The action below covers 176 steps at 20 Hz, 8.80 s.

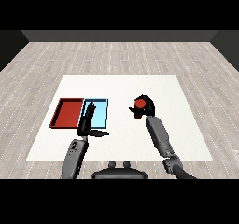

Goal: Pick the red can and put it in the red box

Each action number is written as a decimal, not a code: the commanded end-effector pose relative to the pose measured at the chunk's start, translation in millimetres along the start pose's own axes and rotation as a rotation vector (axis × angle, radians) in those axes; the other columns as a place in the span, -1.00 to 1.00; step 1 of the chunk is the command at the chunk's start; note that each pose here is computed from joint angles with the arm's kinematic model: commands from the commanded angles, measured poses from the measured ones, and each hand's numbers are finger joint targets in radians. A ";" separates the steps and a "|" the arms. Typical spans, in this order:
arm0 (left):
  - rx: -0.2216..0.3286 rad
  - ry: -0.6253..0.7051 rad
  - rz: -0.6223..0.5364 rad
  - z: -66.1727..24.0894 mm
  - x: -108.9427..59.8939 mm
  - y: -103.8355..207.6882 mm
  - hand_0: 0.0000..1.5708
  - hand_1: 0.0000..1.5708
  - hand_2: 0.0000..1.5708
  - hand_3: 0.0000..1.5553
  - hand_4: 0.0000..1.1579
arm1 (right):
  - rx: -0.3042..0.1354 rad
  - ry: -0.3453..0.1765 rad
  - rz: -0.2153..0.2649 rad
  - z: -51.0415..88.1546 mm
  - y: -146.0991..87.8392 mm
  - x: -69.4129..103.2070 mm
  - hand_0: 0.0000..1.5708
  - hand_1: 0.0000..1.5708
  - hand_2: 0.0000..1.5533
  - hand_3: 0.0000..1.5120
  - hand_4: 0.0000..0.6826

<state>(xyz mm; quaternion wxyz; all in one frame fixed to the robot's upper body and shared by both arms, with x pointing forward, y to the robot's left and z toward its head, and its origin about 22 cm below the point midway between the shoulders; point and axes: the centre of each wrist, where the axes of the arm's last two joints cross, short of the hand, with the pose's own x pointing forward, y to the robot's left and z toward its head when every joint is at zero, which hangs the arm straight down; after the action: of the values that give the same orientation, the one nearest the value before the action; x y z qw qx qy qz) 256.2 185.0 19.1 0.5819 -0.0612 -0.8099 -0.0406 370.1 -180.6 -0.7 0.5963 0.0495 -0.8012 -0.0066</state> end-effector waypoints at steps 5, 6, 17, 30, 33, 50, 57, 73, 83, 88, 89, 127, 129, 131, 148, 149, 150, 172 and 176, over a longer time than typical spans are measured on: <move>-0.055 0.028 0.030 -20.9 -7.0 -47.2 -1.00 -1.00 -1.00 -1.00 -1.00 | 0.017 -0.028 -0.038 28.2 51.0 30.7 0.82 0.82 0.86 0.88 0.90; -0.063 0.031 0.046 -17.0 -8.0 -49.5 -1.00 -1.00 -1.00 -1.00 -1.00 | 0.020 -0.039 -0.046 40.5 64.4 19.1 0.83 0.83 0.86 0.89 0.93; -0.130 0.054 0.081 10.8 -7.4 -104.7 -1.00 -1.00 -1.00 -1.00 -1.00 | 0.083 -0.081 -0.058 54.3 83.1 40.6 0.76 0.76 0.82 0.85 0.81; -0.142 0.066 0.010 -29.6 -5.7 -106.1 -1.00 -1.00 -1.00 -1.00 -1.00 | 0.146 -0.113 -0.068 56.7 107.4 65.5 0.83 0.83 0.85 0.86 0.76; -0.148 0.092 0.007 -41.1 -16.0 -109.7 -1.00 -1.00 -1.00 -1.00 -1.00 | 0.154 -0.141 -0.085 56.9 118.2 62.5 0.84 0.84 0.83 0.83 0.80; -0.092 0.109 -0.045 -45.0 -10.9 -113.4 0.65 0.65 0.68 0.61 0.48 | 0.208 -0.131 -0.146 62.4 141.3 66.5 0.93 0.93 0.88 0.86 0.55; -0.061 0.134 -0.083 -43.1 -7.1 -123.3 1.00 1.00 0.92 0.79 0.64 | 0.200 -0.153 -0.152 56.7 151.6 75.1 0.87 0.87 0.85 0.84 0.64; -0.014 0.066 -0.035 -46.4 1.8 -124.0 1.00 1.00 0.98 0.92 0.93 | 0.230 -0.122 -0.218 56.7 119.9 76.1 0.60 0.60 0.62 0.58 -1.00; -0.001 0.063 -0.058 -21.7 -12.5 -132.3 1.00 1.00 1.00 0.91 0.98 | 0.238 -0.199 -0.156 57.9 128.2 97.0 -1.00 -1.00 -1.00 -1.00 -1.00; 0.023 0.083 -0.057 -36.6 6.0 -116.7 1.00 1.00 1.00 0.91 0.99 | 0.185 -0.212 -0.082 40.0 113.2 91.6 -1.00 -1.00 -1.00 -1.00 -1.00; 0.015 0.073 -0.080 -32.8 -7.7 -114.8 1.00 1.00 1.00 0.92 0.98 | 0.180 -0.203 -0.087 41.0 98.3 81.9 -1.00 -1.00 -1.00 -1.00 -1.00; 0.354 0.262 -0.591 -107.1 15.5 125.1 0.95 0.95 0.86 0.85 0.87 | -0.160 -0.096 0.044 123.7 -79.9 48.0 -1.00 -1.00 -1.00 -1.00 -1.00; 0.383 0.318 -0.635 -90.2 -2.3 156.3 0.99 0.99 0.95 0.85 0.88 | -0.149 -0.082 0.060 112.1 -89.9 37.5 -1.00 -1.00 -1.00 -1.00 -1.00; 0.432 0.368 -0.635 -84.3 -7.0 171.4 1.00 1.00 0.99 0.87 0.90 | -0.143 -0.083 0.083 122.8 -84.5 27.6 -1.00 -1.00 -1.00 -1.00 -1.00; 0.552 0.872 -0.772 -46.4 -76.5 197.5 0.02 0.02 -0.05 -1.00 0.22 | -0.137 -0.232 0.113 115.2 -83.8 56.3 -1.00 -1.00 -1.00 -1.00 -1.00; 0.548 0.868 -0.711 -41.8 -78.8 198.2 -0.03 -0.03 -0.03 -1.00 0.16 | -0.122 -0.213 0.113 117.9 -83.2 50.0 -1.00 -1.00 -1.00 -1.00 -1.00; 0.588 0.853 -0.675 -19.1 -85.0 207.2 0.44 0.44 0.39 -1.00 -0.09 | -0.118 -0.221 0.122 112.8 -72.5 49.6 -1.00 -1.00 -1.00 -1.00 -1.00; 0.637 0.247 -0.408 -87.6 -47.8 189.9 -1.00 -1.00 -1.00 -1.00 -1.00 | -0.057 -0.282 0.041 125.1 -79.2 56.9 -1.00 -1.00 -1.00 -1.00 -1.00; 0.492 -0.031 -0.278 -112.2 -38.8 157.1 -1.00 -1.00 -1.00 -1.00 -1.00 | -0.039 -0.277 0.041 121.1 -70.4 52.3 -1.00 -1.00 -1.00 -1.00 -1.00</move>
<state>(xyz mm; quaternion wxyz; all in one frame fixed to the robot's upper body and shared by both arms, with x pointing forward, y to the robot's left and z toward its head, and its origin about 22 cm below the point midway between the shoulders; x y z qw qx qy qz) 383.2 353.4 2.4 0.6454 0.2633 -0.7145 0.0604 243.1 -267.6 12.8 0.4828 0.0158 -0.8752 -0.0254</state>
